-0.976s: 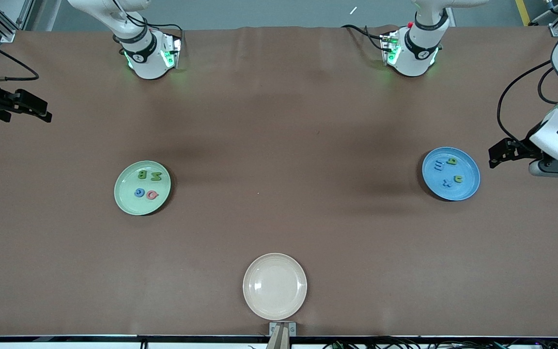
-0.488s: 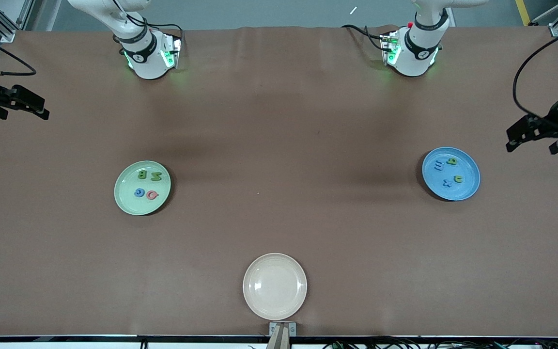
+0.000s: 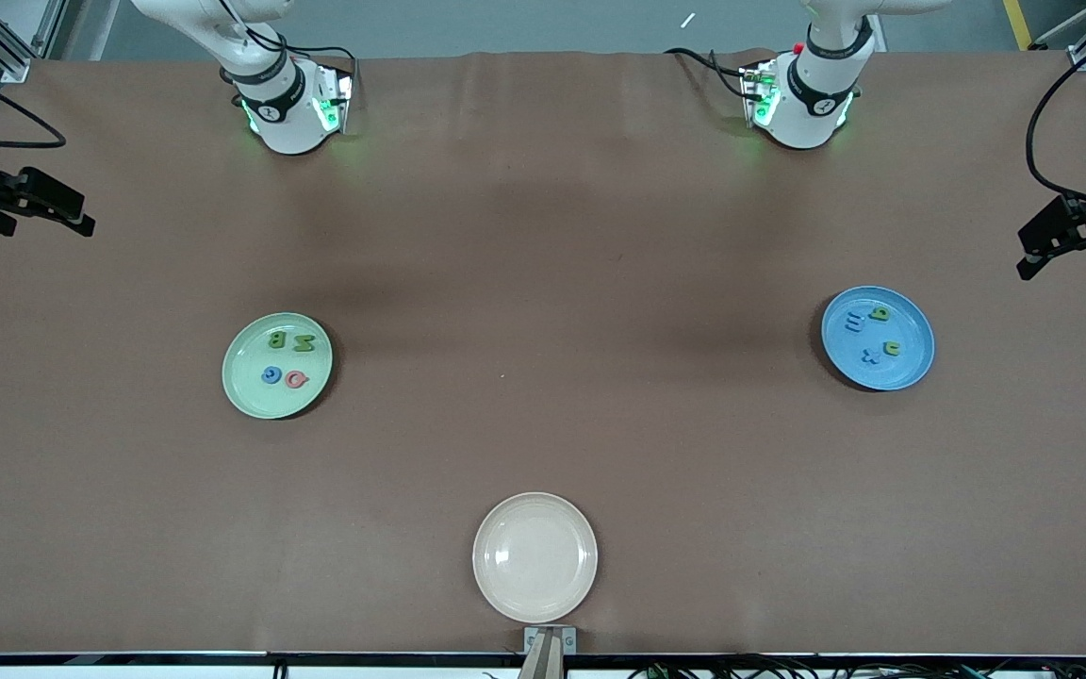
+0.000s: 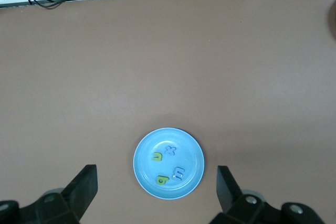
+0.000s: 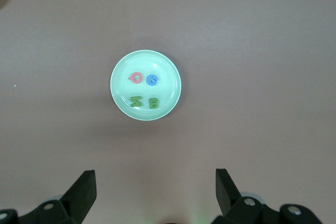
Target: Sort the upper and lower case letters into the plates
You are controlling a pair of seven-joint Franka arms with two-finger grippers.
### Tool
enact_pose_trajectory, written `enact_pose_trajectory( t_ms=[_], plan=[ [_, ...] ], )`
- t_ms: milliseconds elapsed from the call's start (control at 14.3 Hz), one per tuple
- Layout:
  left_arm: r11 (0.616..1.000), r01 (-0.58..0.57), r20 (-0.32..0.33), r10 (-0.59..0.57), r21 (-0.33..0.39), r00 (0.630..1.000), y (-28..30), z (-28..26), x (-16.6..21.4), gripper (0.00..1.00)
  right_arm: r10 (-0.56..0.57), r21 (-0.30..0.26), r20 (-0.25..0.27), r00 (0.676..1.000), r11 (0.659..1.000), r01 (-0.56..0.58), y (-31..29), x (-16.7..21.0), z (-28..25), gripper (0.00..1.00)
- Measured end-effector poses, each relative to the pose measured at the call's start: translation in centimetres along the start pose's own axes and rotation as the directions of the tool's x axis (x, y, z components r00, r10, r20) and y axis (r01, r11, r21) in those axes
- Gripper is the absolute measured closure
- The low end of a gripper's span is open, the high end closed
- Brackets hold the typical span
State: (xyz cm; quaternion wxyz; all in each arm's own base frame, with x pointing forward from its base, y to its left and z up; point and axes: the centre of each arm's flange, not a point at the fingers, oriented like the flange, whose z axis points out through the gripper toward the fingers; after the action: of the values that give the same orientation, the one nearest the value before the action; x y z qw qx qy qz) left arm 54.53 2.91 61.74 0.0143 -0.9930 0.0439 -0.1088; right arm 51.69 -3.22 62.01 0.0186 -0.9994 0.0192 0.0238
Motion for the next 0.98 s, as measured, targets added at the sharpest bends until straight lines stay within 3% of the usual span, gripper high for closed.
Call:
enact_pose_trajectory(
  t_ms=[279, 976],
  plan=[
    [1.0, -0.005, 0.058, 0.005, -0.001, 0.998, 0.2, 0.4, 2.1, 0.0, -0.006, -0.001, -0.017, 1.0, 1.0, 0.006, -0.1, 0.2, -0.2, 0.0],
    [1.0, -0.005, 0.046, 0.005, 0.001, 0.999, 0.1, -0.8, 2.3, 0.0, -0.044, -0.002, -0.026, 0.999, 0.999, 0.044, -0.1, 0.3, -0.2, 0.0]
  ],
)
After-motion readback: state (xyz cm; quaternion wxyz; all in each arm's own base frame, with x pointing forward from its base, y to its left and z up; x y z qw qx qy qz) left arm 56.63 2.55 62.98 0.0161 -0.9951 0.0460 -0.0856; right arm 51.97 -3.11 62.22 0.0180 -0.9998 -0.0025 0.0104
